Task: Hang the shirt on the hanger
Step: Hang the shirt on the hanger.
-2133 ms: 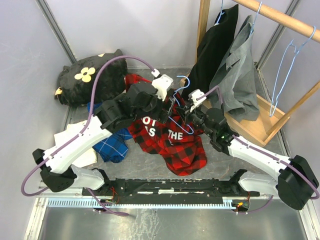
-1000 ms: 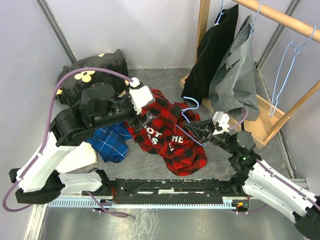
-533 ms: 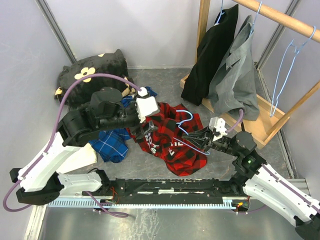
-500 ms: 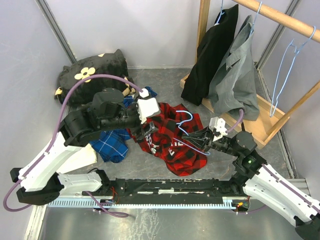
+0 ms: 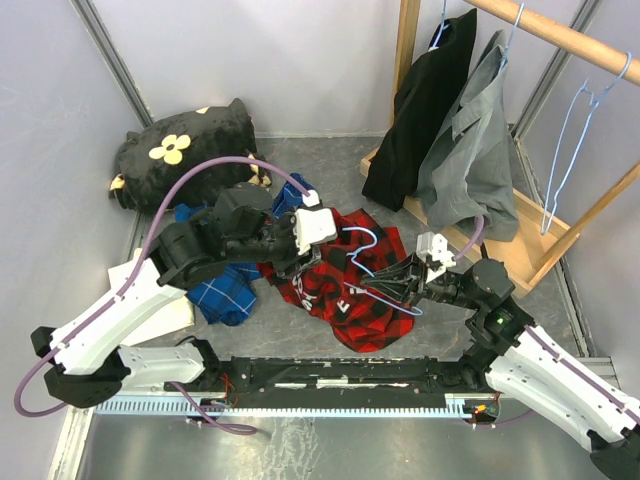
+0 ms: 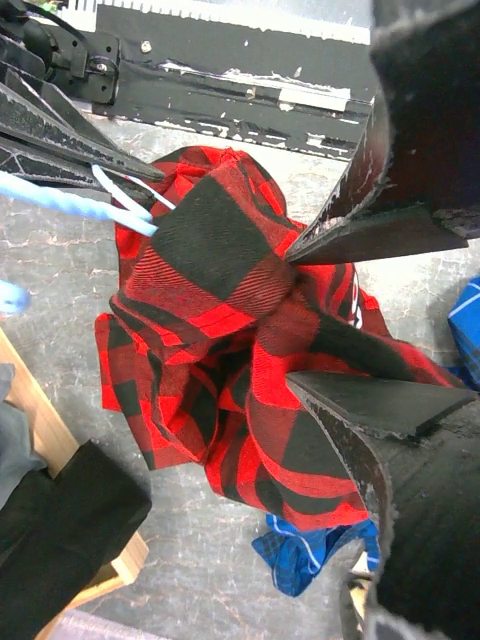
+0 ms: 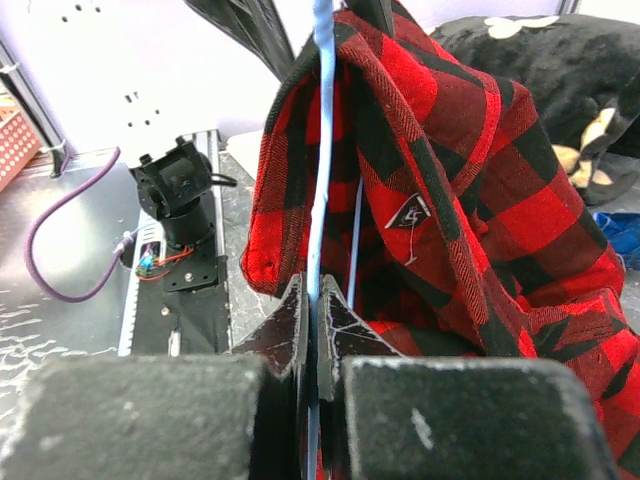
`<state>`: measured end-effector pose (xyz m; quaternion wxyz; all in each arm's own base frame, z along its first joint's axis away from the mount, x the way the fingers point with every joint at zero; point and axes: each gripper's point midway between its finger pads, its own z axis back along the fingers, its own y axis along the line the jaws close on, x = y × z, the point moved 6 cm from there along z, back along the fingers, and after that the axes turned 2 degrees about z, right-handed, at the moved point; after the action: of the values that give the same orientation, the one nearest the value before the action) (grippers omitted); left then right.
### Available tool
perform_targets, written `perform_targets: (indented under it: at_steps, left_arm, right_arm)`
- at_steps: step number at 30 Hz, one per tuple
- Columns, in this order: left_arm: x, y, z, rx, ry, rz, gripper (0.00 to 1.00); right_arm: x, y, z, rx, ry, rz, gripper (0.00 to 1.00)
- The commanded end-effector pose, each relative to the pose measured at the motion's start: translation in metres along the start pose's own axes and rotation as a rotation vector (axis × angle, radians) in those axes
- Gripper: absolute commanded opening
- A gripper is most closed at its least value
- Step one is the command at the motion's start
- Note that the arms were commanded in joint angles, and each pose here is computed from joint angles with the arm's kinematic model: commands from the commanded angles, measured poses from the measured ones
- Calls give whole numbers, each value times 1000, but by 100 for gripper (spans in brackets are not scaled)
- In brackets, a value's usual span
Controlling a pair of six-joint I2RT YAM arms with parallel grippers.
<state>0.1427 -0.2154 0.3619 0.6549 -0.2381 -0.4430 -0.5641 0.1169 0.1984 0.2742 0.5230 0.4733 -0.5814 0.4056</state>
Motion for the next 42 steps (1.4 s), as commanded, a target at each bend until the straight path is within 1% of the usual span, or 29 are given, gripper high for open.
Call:
perform_targets:
  at_steps: [1, 5, 10, 11, 12, 13, 14, 17, 20, 22, 24, 25, 26, 28, 31, 33, 36, 37, 38, 39, 42]
  left_arm:
    - [6, 0, -15, -42, -42, -43, 51]
    - [7, -3, -19, -70, -50, -47, 41]
    - [6, -8, -17, -106, -63, -41, 28]
    - [5, -10, -16, -114, -68, -40, 22]
    - [5, -11, -15, -118, -73, -38, 8]
    - [4, -13, -13, -118, -77, -32, 3]
    - [3, -14, -12, -120, -81, -28, 3]
    - [-1, -17, -8, -125, -83, -13, 3]
    - [-8, -18, -8, -109, -69, 10, 3]
    - [-13, -16, -9, -74, -62, 35, 3]
    - [-19, -11, -8, -4, -47, 70, 3]
    - [-22, -11, -8, 13, -44, 84, 3]
    - [-25, -11, -7, 24, -43, 94, 3]
    - [-30, -12, -7, 35, -40, 111, 3]
    - [-38, -13, -5, 64, -33, 136, 3]
    - [-44, -13, -4, 90, -23, 158, 3]
    - [-49, -14, 1, 115, -39, 176, 3]
    - [-49, -14, 2, 123, -48, 180, 3]
    - [-50, -14, 4, 133, -55, 184, 3]
    - [-50, -12, 6, 152, -58, 190, 3]
    - [-48, -5, 11, 230, -62, 223, 3]
  right_arm:
    - [41, 10, -3, 76, -95, 62, 0]
    - [42, 11, -3, 87, -85, 60, 0]
    - [44, 4, 0, 19, -57, 95, 0]
    - [45, 0, 0, -8, -42, 110, 0]
    - [44, -4, 2, -45, -15, 120, 0]
    - [45, -9, 3, -79, 10, 140, 0]
    - [45, -13, 5, -115, 42, 154, 1]
    - [50, -31, 11, -262, 116, 183, 13]
    - [64, -44, 20, -398, 139, 219, 26]
    - [71, -48, 29, -472, 146, 242, 31]
    - [75, -53, 39, -556, 153, 257, 34]
    - [76, -54, 44, -586, 157, 263, 37]
    - [75, -54, 50, -610, 159, 269, 43]
    - [74, -53, 60, -656, 162, 273, 46]
    - [70, -50, 74, -704, 175, 264, 47]
    - [66, -48, 82, -732, 190, 242, 47]
    - [53, -44, 88, -748, 196, 194, 48]
    - [48, -44, 88, -750, 186, 171, 49]
    - [42, -43, 88, -750, 178, 148, 52]
    - [38, -43, 87, -752, 158, 124, 58]
    - [25, -43, 82, -759, 49, 37, 63]
